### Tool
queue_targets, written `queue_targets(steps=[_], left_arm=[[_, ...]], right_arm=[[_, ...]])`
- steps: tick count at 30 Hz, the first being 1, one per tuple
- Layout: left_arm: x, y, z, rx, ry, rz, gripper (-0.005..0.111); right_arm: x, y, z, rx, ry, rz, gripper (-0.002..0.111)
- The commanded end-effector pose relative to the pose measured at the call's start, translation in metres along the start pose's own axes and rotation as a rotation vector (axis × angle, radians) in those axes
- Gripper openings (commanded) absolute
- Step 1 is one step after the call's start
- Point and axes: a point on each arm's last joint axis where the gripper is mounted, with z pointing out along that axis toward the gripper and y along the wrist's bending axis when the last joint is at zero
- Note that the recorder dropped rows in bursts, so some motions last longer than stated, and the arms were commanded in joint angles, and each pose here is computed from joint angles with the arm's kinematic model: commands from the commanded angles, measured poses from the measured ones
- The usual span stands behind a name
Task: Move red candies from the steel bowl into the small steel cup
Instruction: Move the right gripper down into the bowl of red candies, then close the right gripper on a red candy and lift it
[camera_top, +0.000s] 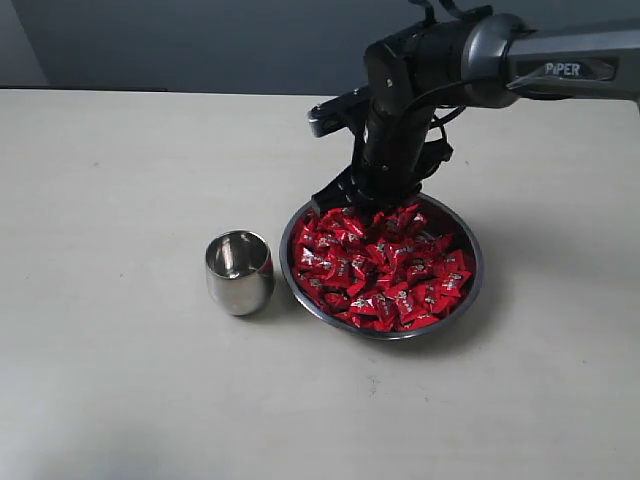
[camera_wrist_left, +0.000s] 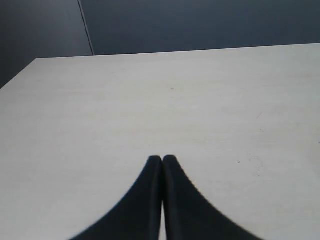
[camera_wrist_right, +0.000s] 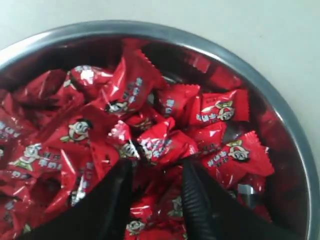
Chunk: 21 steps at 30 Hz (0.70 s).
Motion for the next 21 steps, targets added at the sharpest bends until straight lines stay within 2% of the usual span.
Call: queue_targets(steps=[1,5,14,15,17,18,21], left_arm=[[0.0006,-0.0004,0.0001,0.007,-0.008,0.002,0.000],[0.0006,-0.0004,0.0001,0.007,-0.008,0.002,0.000],[0.0006,-0.0004,0.0001,0.007,-0.008,0.002,0.000],[0.0006,-0.0004,0.0001,0.007,-0.008,0.002,0.000],[0.0006,-0.0004,0.0001,0.007,-0.008,0.002,0.000],[0.0006,-0.0004,0.0001,0.007,-0.008,0.002,0.000],[0.0006,-0.0004,0.0001,0.007,-0.008,0.002,0.000]], right_arm=[[0.0007,-0.0030,0.0041,0.073,0.022,-0.019,0.034],[0.0058,-0.0080,0.0121,0.135,0.085,-0.034,0.034],[0.0069,-0.0086,0.0127,0.142,0.098,-0.028,0.032],[0.0071,-0.0086,0.0127,0.142,0.100,-0.028,0.029],[0.0073,-0.0086,0.0127,0.143,0.102,-0.028,0.011],[0.0073,-0.0086,0.0127,0.143,0.102,-0.028,-0.001],[0.0073,-0.0090,0.0126,0.147,0.102,-0.031,-0.001]])
